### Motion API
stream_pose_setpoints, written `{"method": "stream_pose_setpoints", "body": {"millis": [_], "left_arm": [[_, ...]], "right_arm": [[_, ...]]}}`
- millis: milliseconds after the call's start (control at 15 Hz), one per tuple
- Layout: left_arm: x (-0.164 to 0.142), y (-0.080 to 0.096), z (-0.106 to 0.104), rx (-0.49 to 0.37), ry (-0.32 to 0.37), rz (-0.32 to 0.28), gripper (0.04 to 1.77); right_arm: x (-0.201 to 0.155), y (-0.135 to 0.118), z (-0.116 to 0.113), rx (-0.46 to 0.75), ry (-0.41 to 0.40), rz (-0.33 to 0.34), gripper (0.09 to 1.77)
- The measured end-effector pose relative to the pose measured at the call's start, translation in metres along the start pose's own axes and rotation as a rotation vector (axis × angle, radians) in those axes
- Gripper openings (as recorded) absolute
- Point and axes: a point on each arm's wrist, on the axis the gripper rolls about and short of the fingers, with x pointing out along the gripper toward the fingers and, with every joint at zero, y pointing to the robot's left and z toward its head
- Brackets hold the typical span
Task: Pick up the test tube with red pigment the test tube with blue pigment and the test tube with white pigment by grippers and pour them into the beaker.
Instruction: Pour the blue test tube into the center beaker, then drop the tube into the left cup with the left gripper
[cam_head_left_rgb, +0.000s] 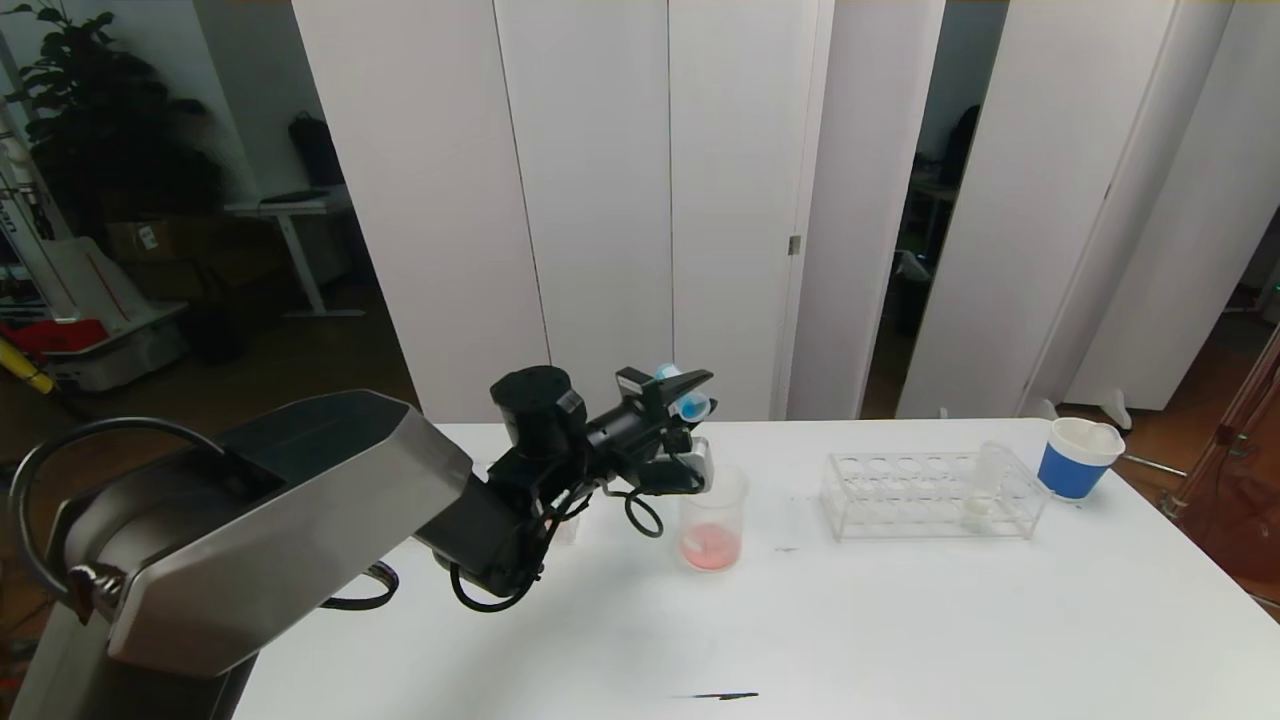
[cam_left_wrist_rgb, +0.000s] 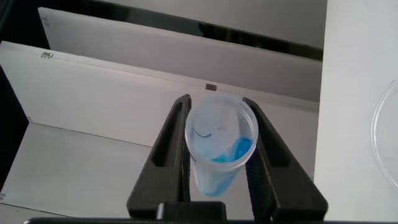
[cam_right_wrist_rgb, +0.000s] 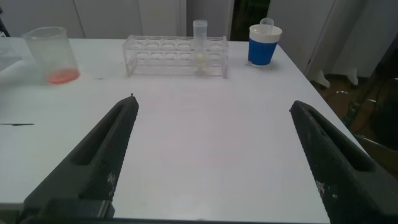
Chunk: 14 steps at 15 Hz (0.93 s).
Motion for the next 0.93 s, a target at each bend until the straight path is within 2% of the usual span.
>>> {"method": "stream_pose_setpoints", "body": {"millis": [267,933], "left_arm": [[0.0013,-0.0036,-0.0026,0.050,0.006,0.023,0.58],[0.0042,-0.0088,-0.0051,0.069,0.008,0.019,0.58]], "right_arm": [[0.0000,0.0000,0.0000,0.000,0.000,0.000,1.75],[0.0000,0.0000,0.0000,0.000,0.000,0.000,1.75]]}}
